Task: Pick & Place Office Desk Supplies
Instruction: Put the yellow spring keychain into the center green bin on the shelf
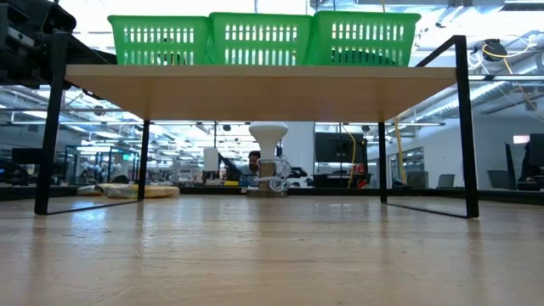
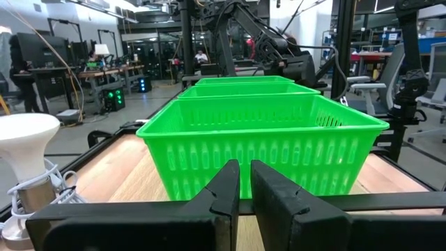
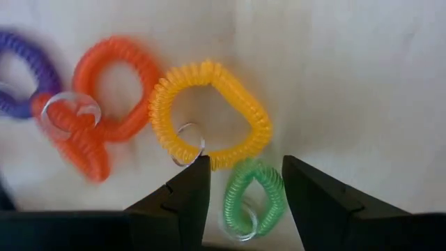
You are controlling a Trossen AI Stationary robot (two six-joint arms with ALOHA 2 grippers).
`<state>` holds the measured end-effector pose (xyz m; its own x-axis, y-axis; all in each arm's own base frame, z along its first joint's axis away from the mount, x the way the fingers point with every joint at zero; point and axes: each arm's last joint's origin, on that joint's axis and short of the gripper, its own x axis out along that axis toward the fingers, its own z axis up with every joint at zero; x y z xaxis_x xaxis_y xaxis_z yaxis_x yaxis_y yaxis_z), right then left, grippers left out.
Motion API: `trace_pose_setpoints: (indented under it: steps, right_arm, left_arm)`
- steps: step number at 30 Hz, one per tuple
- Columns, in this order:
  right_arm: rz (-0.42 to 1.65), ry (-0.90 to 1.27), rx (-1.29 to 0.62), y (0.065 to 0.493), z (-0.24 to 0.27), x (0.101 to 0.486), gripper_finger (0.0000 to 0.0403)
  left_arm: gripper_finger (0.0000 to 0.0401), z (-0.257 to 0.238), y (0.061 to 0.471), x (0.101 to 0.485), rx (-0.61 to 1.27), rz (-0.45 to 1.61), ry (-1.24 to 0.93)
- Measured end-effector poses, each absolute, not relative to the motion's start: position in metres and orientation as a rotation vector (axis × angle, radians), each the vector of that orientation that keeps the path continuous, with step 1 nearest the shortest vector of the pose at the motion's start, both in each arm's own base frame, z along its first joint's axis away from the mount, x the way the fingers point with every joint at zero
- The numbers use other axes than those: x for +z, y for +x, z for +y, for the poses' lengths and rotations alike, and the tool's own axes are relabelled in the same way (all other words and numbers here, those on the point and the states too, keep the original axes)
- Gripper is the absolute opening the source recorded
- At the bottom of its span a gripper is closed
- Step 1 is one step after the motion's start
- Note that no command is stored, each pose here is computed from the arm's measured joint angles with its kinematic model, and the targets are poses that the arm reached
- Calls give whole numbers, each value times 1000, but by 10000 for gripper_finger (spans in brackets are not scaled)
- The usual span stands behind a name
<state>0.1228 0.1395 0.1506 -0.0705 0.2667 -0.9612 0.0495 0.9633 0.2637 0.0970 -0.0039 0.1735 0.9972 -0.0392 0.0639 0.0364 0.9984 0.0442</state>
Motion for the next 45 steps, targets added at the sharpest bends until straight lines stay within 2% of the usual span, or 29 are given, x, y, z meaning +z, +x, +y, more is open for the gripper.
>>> trace_pose_setpoints:
  steps: [6,10,21,30,45]
  right_arm:
    - [1734,284,175,118,137,151,169]
    - [1720,293,183,120,138,151,169]
    - [1442,226,234,146,135,153,169]
    - [1339,232,65,158,122,153,169]
    - [1466,371,246,162,118,154,169]
  left_arm:
    - [45,-4,97,174,-38,-65,43]
    - [45,-4,97,174,-37,-65,43]
    - [45,-4,97,174,-38,-65,43]
    - [45,-4,97,174,-38,-65,43]
    - [45,-4,97,174,-38,-65,43]
